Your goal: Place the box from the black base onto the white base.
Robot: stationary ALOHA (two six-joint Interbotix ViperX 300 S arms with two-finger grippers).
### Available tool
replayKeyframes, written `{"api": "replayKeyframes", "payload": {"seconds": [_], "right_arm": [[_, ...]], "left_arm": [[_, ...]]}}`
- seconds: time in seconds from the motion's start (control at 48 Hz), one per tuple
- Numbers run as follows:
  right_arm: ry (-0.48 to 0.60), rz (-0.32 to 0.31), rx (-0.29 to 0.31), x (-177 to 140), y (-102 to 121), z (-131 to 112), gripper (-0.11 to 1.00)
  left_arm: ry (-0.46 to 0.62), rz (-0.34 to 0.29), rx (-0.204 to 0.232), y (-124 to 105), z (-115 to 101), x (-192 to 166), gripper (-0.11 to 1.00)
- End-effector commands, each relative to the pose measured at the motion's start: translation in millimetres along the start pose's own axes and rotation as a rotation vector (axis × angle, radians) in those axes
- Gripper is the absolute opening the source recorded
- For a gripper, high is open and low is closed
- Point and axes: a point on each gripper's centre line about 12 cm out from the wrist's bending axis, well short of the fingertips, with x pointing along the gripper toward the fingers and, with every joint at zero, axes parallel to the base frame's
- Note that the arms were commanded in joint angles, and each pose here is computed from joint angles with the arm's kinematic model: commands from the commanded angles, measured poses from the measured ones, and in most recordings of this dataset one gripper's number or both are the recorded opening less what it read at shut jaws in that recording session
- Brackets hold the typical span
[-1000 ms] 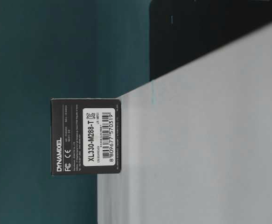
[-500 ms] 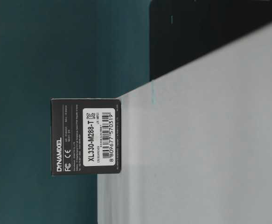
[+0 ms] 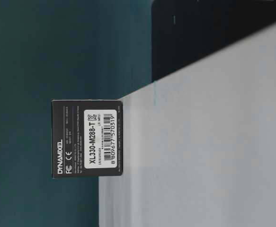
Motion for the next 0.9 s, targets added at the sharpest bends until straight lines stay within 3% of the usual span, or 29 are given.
{"api": "replayKeyframes", "payload": {"seconds": [0.0, 0.229, 0.479, 0.875], "right_arm": [[-0.015, 0.001, 0.001, -1, 0, 4, 0.98], [-0.025, 0.002, -0.001, -1, 0, 4, 0.98], [-0.174, 0.018, 0.003, -17, 1, 17, 0.98], [-0.154, 0.017, 0.011, -14, -1, 7, 0.98]], "left_arm": [[-0.012, -0.001, 0.003, 0, 6, 1, -0.02], [-0.005, 0.0, 0.003, 0, 3, 2, -0.02], [-0.005, 0.003, 0.004, 0, 2, 1, -0.02], [0.006, -0.001, 0.002, 0, 0, 5, -0.02]]}}
